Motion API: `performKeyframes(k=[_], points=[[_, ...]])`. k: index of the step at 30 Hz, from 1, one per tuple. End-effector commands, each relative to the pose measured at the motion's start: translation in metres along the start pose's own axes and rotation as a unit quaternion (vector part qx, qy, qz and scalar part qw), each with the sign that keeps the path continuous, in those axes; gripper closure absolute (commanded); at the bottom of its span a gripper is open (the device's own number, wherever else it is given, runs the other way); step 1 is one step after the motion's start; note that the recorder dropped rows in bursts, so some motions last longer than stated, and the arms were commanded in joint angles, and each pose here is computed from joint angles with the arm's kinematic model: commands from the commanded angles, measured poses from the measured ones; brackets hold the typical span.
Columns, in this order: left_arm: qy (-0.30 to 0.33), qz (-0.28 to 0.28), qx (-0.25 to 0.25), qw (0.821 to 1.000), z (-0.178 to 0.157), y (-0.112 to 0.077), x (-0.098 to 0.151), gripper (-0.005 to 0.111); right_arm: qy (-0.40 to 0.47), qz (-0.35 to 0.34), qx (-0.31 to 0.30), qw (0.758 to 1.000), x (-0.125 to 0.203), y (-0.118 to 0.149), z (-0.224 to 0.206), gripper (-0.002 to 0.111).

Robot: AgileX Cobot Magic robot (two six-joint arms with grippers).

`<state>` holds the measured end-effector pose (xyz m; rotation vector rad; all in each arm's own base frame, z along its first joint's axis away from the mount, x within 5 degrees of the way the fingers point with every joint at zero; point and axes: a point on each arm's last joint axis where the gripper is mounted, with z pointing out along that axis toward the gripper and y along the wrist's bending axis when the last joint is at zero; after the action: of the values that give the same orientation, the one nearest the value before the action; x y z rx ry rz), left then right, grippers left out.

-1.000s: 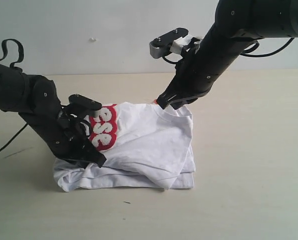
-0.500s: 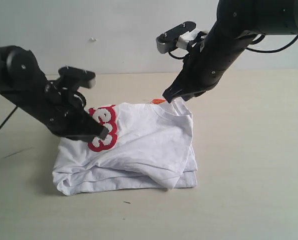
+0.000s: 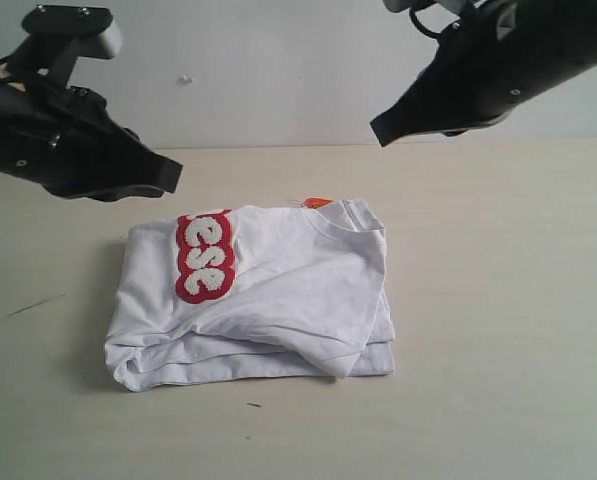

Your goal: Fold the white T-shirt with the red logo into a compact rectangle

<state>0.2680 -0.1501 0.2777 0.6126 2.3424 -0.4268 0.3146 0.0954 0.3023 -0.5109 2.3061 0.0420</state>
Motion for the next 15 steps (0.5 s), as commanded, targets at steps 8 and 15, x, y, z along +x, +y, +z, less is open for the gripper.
performKeyframes(k=[8,15], points=[[-0.115,-0.050,-0.010,0.992,-0.060,-0.007,0.049,0.104,-0.137,0.011,0.014,0.990,0.048,0.006,-0.077,0.108],[-0.140,-0.047,-0.005,0.989,-0.081,-0.011,0.062,0.104,-0.165,0.015,0.016,0.986,0.069,0.008,-0.107,0.108]])
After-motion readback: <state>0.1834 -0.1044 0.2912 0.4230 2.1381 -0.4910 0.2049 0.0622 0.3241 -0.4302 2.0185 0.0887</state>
